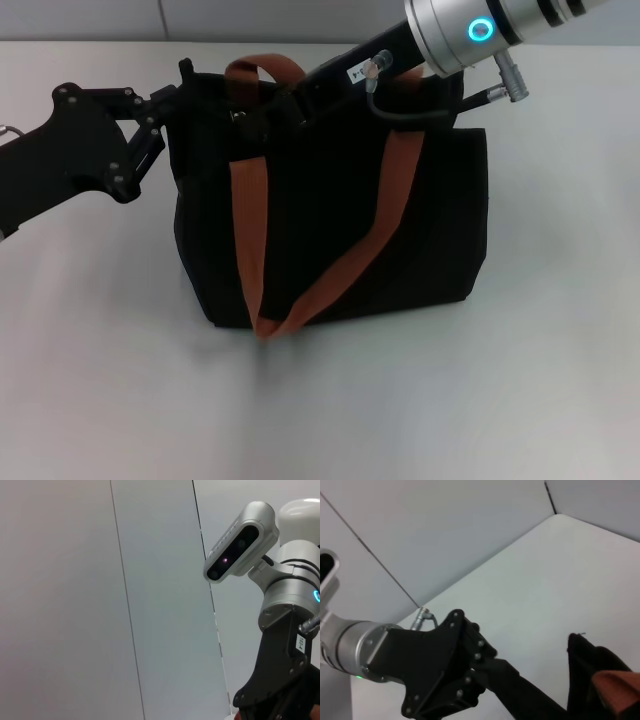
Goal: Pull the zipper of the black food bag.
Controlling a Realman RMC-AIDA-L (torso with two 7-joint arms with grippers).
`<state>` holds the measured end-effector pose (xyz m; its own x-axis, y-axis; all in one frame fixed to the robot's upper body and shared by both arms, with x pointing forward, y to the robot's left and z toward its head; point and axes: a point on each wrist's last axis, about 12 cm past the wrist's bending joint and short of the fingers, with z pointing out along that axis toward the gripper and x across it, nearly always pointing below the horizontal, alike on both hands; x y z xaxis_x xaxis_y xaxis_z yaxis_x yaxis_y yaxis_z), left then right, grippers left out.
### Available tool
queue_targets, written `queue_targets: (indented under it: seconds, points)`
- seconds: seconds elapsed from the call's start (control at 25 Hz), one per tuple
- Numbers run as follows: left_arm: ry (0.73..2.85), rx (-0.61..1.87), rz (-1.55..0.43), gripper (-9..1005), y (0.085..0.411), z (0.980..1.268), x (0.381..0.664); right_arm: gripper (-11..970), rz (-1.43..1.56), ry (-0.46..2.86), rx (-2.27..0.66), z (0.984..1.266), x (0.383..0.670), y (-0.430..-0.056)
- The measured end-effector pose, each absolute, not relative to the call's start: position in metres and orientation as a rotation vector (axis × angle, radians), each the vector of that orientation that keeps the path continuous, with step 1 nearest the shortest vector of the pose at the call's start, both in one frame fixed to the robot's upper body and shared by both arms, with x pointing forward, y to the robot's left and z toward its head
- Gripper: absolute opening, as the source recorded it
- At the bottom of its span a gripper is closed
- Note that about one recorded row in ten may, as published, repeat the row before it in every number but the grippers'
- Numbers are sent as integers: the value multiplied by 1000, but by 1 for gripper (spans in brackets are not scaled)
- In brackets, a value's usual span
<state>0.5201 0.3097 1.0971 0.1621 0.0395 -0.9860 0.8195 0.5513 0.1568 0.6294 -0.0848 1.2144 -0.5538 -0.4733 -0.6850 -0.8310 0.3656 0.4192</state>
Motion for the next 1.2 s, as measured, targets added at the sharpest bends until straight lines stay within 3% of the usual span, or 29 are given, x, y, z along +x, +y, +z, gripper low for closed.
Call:
queue_targets:
  seconds: [0.6,1.2]
  points:
    - [1304,828,-649,134,313,1098,521,-4,948,2222,-1056,1223,630,-102]
    - [1300,822,-639,143,315,1100,523,-5,800,2297,-924,1225,619,-145]
